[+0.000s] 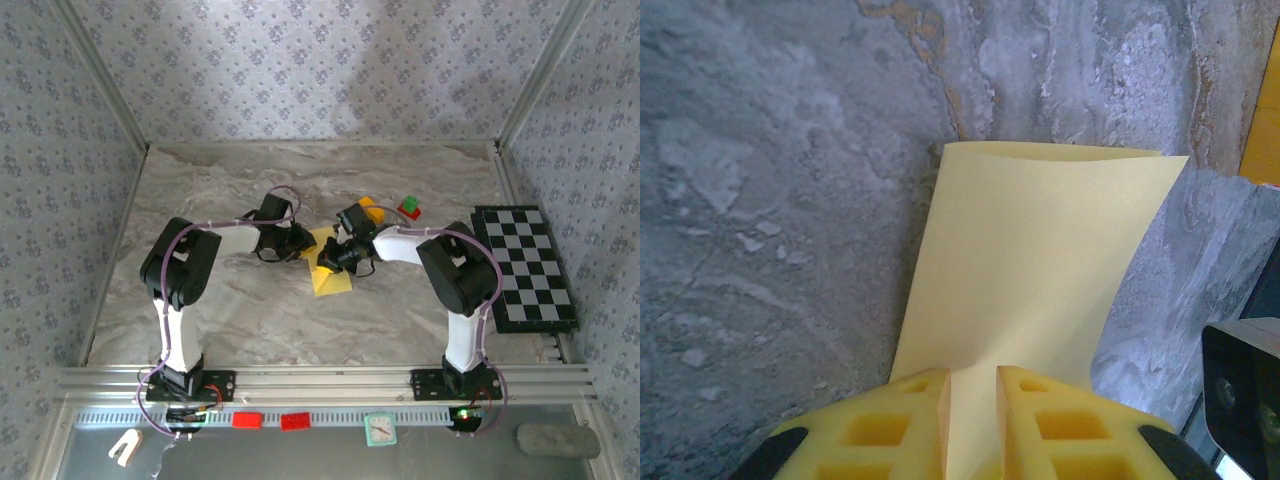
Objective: Fold a paper plane with a square sheet of paper (pick it up from the middle)
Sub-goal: Fold the triangle a second time at the center of the table.
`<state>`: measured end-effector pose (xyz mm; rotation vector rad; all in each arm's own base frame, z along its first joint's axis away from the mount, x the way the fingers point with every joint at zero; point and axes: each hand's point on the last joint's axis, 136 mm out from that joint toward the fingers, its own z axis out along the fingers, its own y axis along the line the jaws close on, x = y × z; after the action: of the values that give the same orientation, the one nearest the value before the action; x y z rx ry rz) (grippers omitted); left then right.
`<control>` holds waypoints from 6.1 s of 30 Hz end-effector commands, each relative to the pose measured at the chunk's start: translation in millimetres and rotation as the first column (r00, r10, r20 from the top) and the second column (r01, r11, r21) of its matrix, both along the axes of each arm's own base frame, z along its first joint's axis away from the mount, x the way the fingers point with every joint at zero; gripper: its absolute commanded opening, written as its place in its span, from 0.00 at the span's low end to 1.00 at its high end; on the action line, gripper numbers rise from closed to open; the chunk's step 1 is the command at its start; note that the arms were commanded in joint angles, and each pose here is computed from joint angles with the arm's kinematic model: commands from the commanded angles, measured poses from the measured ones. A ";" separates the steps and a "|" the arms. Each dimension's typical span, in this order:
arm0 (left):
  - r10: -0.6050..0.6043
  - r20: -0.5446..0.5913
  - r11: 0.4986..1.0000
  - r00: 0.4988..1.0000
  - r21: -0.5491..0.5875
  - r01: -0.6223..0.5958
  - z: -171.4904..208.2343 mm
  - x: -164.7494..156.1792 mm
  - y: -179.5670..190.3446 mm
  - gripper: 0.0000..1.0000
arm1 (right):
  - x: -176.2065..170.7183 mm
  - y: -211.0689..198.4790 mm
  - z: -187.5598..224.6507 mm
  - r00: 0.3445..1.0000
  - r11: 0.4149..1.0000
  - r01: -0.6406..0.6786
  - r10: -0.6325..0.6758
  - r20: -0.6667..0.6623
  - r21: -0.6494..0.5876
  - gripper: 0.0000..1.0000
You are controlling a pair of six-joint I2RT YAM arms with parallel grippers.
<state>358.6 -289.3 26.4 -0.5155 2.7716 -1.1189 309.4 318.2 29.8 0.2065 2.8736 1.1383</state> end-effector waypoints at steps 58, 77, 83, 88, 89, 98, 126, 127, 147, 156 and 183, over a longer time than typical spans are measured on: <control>-0.023 -0.022 1.000 1.000 0.020 0.023 1.0 -4.6 -0.6 0.20 | -4.9 -7.2 -26.2 0.997 0.999 0.003 -0.006 -0.079 -0.039 0.03; 0.102 0.143 0.995 0.985 0.005 -0.103 78.6 27.0 48.6 0.30 | -4.0 -9.9 -27.9 0.997 0.999 0.013 -0.017 -0.081 -0.051 0.35; 0.052 0.098 0.999 0.994 -0.007 -0.051 68.1 3.4 32.3 0.23 | -6.2 -13.0 -31.3 0.996 0.998 0.014 -0.019 -0.091 -0.060 0.28; 0.003 0.048 1.000 0.999 0.006 -0.004 52.1 -15.9 17.9 0.18 | -7.7 -16.2 -34.2 0.995 0.998 0.014 -0.021 -0.099 -0.069 0.19; -0.005 0.038 1.000 0.999 0.008 0.005 48.8 -19.4 15.0 0.17 | -8.2 -17.0 -35.3 0.995 0.997 0.015 -0.022 -0.102 -0.074 0.16; -0.065 -0.029 0.998 0.997 0.017 0.066 25.6 -41.6 -5.4 0.05 | -9.7 -19.4 -36.9 0.994 0.996 0.018 -0.027 -0.109 -0.083 0.01; -0.070 -0.089 0.976 0.994 0.198 0.087 -15.6 -52.1 12.1 0.00 | -9.3 -16.6 -30.4 0.993 0.998 0.033 -0.039 -0.109 -0.061 0.00; -0.071 -0.096 0.973 0.993 0.214 0.090 -18.7 -53.7 14.9 0.00 | -7.7 -15.0 -24.7 0.994 0.998 0.033 -0.038 -0.099 -0.049 0.00; -0.119 -0.117 0.943 0.986 0.298 0.149 -28.8 -56.1 25.1 0.00 | -2.2 -14.9 8.1 0.990 0.993 -0.119 0.120 0.074 -0.016 0.04; -0.158 -0.091 0.939 0.983 0.295 0.178 -24.0 -48.9 20.0 0.00 | -10.1 -12.0 -9.8 0.990 0.990 -0.135 0.136 0.033 -0.037 0.03; -0.122 -0.021 0.993 0.992 0.003 0.122 35.5 -80.4 -2.5 0.08 | -22.2 -29.8 -47.6 0.996 0.981 -0.085 0.078 -0.047 -0.173 0.03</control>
<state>288.6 -278.5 54.3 -0.3553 2.8640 -1.0156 303.3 307.6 19.7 0.0210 2.8908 1.0813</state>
